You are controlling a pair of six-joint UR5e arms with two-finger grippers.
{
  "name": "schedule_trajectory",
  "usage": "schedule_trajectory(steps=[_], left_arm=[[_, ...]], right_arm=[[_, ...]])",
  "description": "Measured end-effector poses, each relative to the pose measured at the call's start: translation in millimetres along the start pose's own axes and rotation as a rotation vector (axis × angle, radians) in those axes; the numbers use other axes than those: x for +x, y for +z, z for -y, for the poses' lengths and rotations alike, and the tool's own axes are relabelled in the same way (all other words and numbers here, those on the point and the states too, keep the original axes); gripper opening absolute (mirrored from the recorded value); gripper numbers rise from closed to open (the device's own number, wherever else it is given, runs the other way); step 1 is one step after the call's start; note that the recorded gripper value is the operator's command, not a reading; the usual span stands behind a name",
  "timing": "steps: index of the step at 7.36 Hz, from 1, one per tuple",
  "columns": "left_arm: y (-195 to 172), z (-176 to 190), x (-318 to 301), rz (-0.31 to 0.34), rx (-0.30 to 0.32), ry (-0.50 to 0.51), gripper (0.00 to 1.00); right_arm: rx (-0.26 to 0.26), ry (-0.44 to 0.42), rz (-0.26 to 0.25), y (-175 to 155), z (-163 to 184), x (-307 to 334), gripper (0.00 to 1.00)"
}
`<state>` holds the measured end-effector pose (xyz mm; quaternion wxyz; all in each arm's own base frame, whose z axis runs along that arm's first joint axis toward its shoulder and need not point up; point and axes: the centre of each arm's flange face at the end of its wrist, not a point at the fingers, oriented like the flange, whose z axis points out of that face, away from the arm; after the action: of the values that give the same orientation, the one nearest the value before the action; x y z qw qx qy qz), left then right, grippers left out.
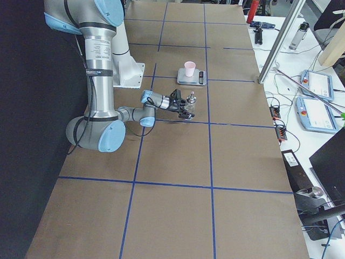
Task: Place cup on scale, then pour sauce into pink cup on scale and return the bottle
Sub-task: 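Lower the upright dispenser onto the table beside the scale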
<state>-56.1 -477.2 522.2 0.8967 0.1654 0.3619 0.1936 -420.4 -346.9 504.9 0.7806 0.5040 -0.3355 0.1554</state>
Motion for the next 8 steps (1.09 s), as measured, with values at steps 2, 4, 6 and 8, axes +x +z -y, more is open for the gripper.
schedule_trajectory(steps=[2,4,6,8], left_arm=[[0.0,0.0,0.0,0.0,0.0,0.001,1.0],[0.0,0.0,0.0,0.0,0.0,0.001,1.0],[0.0,0.0,0.0,0.0,0.0,0.001,1.0],[0.2,-0.5,-0.1,0.0,-0.001,0.0,1.0]], right_arm=[[0.006,0.013,0.011,3.0,-7.0,7.1,0.0],[0.009,0.013,0.015,3.5,-8.3,7.6,0.22],[0.017,0.011,0.008,4.1,-9.7,9.8,1.0],[0.025,0.009,0.001,4.2,-10.4,12.4,1.0]])
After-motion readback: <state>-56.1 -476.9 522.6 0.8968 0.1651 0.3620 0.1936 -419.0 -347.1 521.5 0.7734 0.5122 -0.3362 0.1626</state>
